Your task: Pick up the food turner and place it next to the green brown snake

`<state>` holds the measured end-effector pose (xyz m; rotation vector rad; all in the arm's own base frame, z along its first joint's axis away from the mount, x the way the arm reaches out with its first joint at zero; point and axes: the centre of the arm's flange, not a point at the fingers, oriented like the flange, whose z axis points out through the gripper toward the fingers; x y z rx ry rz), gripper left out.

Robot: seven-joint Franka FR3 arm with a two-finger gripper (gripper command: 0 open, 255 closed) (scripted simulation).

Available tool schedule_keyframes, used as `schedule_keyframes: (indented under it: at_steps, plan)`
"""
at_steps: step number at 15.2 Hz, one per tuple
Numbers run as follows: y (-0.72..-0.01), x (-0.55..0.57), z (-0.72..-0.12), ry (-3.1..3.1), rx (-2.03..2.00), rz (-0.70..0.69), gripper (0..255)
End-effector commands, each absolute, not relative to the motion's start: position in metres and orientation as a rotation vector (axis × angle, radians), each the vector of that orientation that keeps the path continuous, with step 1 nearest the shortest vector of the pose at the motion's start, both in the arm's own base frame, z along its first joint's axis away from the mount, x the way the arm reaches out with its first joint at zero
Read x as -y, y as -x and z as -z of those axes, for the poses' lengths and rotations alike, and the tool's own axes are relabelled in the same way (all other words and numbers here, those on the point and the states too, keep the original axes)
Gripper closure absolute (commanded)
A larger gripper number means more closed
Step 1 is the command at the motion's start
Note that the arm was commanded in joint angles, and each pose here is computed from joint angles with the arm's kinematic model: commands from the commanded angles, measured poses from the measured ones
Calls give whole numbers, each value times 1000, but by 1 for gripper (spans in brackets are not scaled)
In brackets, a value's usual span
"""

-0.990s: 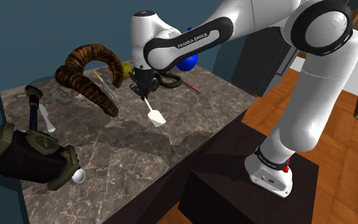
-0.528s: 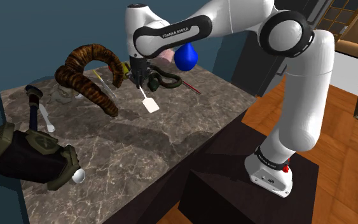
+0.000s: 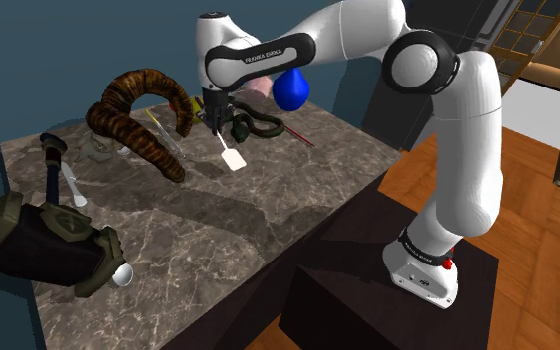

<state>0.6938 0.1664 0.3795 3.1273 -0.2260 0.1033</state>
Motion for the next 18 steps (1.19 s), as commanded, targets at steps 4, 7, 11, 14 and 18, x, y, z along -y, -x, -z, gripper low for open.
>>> schedule_keyframes:
  at_steps: [4, 7, 11, 14, 18]
  plan:
    - [-694, -167, -354, -3127, 226, -104, 255]
    - [-694, -167, -338, -3127, 226, -104, 255]
    - [-694, -167, -317, -3127, 226, -104, 255]
    - [-694, -167, -301, -3127, 226, -104, 255]
    - [-694, -167, -292, -3127, 226, -104, 255]
